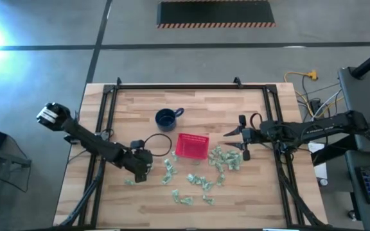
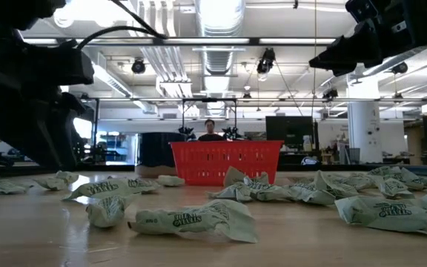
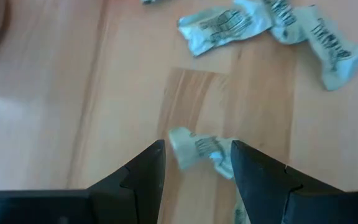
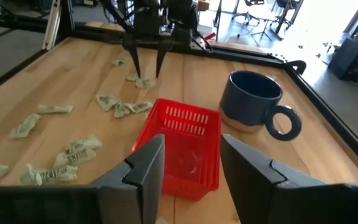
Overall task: Pick and place Stevia / Truvia into bins
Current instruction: Put the white stevia packet into the red basket
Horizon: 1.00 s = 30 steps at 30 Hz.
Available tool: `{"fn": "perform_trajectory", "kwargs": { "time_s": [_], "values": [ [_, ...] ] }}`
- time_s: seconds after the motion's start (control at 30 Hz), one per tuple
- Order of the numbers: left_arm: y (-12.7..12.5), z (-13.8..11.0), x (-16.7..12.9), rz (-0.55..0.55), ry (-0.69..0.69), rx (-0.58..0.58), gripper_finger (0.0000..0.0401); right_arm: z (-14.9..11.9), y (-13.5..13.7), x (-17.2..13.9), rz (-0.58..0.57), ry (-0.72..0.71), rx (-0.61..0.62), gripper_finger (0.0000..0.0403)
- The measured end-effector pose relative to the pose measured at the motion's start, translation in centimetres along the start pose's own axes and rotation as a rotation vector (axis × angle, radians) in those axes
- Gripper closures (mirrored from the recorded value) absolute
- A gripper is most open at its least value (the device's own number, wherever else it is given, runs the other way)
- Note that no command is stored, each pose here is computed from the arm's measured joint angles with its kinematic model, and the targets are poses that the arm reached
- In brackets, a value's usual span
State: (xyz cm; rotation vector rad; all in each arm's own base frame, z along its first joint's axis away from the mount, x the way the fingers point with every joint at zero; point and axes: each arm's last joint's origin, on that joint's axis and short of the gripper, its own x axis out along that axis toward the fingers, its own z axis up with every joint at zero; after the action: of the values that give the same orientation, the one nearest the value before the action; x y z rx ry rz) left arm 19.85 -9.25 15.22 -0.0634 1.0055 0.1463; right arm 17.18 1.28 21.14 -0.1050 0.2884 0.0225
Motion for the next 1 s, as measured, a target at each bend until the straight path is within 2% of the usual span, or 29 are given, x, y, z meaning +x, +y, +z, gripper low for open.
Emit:
{"fn": "perform_trajectory", "kwargs": {
  "time_s": [0.27, 0.47, 0.6, 0.8, 1.0],
  "values": [
    [-0.3, -0.6, 1.5, 0.020, 0.051, 0.021, 0.0235, -0.1, 0.1, 0.1, 0.011, 0.010, 0.001, 0.0245],
    [-0.5, -0.5, 1.9, 0.012, 0.037, 0.028, 0.0242, -0.1, 0.1, 0.1, 0.021, 0.011, 0.002, 0.0251],
    [-0.6, -0.4, 1.9, 0.005, 0.032, 0.047, 0.0281, -0.1, 0.1, 0.1, 0.028, 0.010, 0.002, 0.0255],
    [-0.4, -0.2, 1.3, 0.011, 0.008, 0.086, 0.0382, -0.1, 0.1, 0.1, 0.028, 0.010, 0.002, 0.0262],
    [-0.4, 1.6, -0.2, 0.083, -0.132, 0.138, 0.0394, -0.2, 0.1, 0.1, 0.028, 0.011, 0.000, 0.0268]
  ]
}}
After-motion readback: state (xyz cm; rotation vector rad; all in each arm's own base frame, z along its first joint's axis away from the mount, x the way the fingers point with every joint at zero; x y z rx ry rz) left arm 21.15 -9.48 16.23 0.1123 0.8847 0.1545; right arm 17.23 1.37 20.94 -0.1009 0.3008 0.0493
